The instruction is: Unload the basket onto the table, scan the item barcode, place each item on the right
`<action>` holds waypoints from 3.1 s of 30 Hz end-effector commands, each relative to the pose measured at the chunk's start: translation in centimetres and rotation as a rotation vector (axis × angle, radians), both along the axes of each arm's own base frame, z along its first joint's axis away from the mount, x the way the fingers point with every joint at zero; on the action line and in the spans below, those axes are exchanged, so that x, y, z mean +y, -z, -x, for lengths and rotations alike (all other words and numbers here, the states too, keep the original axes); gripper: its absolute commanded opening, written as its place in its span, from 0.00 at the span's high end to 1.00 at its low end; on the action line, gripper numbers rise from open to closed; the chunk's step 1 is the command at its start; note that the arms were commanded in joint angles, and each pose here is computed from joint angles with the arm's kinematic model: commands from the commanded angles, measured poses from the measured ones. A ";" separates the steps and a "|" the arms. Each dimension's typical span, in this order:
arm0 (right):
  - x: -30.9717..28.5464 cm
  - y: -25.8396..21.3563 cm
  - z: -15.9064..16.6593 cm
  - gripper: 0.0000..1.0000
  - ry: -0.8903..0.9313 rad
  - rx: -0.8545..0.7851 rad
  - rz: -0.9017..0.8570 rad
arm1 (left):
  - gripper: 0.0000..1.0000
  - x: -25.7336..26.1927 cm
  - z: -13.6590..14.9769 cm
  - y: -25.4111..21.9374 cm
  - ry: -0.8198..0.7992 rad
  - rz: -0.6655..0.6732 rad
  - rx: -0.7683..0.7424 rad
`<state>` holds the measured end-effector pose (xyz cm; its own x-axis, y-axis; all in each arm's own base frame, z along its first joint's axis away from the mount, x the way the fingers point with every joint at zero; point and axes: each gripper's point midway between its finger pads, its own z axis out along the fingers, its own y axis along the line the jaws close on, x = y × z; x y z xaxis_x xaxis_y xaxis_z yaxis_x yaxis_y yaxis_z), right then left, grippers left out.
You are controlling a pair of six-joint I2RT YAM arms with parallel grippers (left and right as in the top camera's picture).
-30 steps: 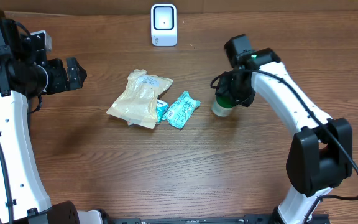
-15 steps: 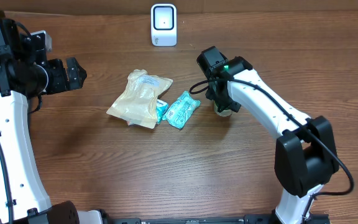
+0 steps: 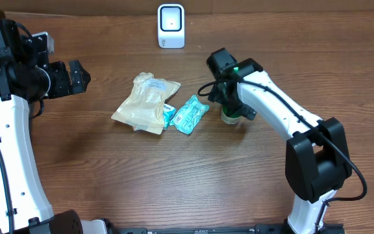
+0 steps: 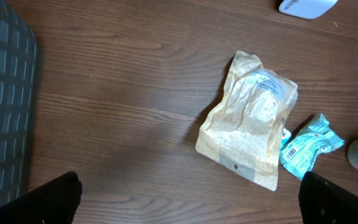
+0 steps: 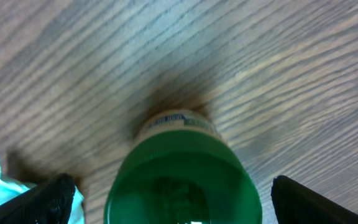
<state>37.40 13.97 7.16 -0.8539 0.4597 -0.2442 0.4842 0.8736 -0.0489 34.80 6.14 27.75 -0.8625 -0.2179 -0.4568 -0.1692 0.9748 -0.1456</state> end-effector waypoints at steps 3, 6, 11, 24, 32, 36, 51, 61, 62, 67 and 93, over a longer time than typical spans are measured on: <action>-0.6 -4.8 -3.2 0.00 -0.336 -0.077 0.040 | 0.00 0.1 -0.2 0.1 0.019 -0.003 0.001; 0.6 -6.0 -3.5 0.00 -0.673 -0.064 0.063 | 0.00 0.1 -0.2 0.1 0.019 -0.003 0.001; 2.9 -5.0 -1.6 0.00 -1.115 0.002 -0.006 | 0.00 0.1 -0.2 0.1 0.019 -0.003 0.001; 0.0 -1.3 -1.0 0.00 -1.194 0.113 -0.020 | 0.00 0.1 -0.2 0.1 0.019 -0.003 0.001; -0.2 0.8 0.4 0.00 -1.190 0.208 -0.069 | 0.01 0.1 -0.2 0.1 0.019 -0.003 0.001; -0.4 1.7 1.0 0.03 -1.189 0.228 -0.075 | 0.00 0.1 -0.2 0.1 0.019 -0.003 0.001; -0.4 2.0 0.9 0.62 -0.993 0.219 -0.101 | 0.00 0.1 -0.2 0.1 0.019 -0.003 0.001; -0.4 1.4 0.7 0.66 -0.260 0.192 -0.194 | 0.01 0.1 -0.2 0.1 0.019 -0.003 0.001; -0.2 1.4 0.3 0.67 -0.185 0.170 -0.207 | 0.01 0.1 -0.2 0.1 0.019 -0.003 0.001; 0.7 1.4 -0.4 0.70 0.215 0.115 -0.270 | 0.00 0.1 -0.2 0.1 0.019 -0.003 0.001; 0.2 1.3 -0.3 0.00 0.482 0.068 -0.234 | 0.00 0.1 -0.2 0.1 0.019 -0.003 0.001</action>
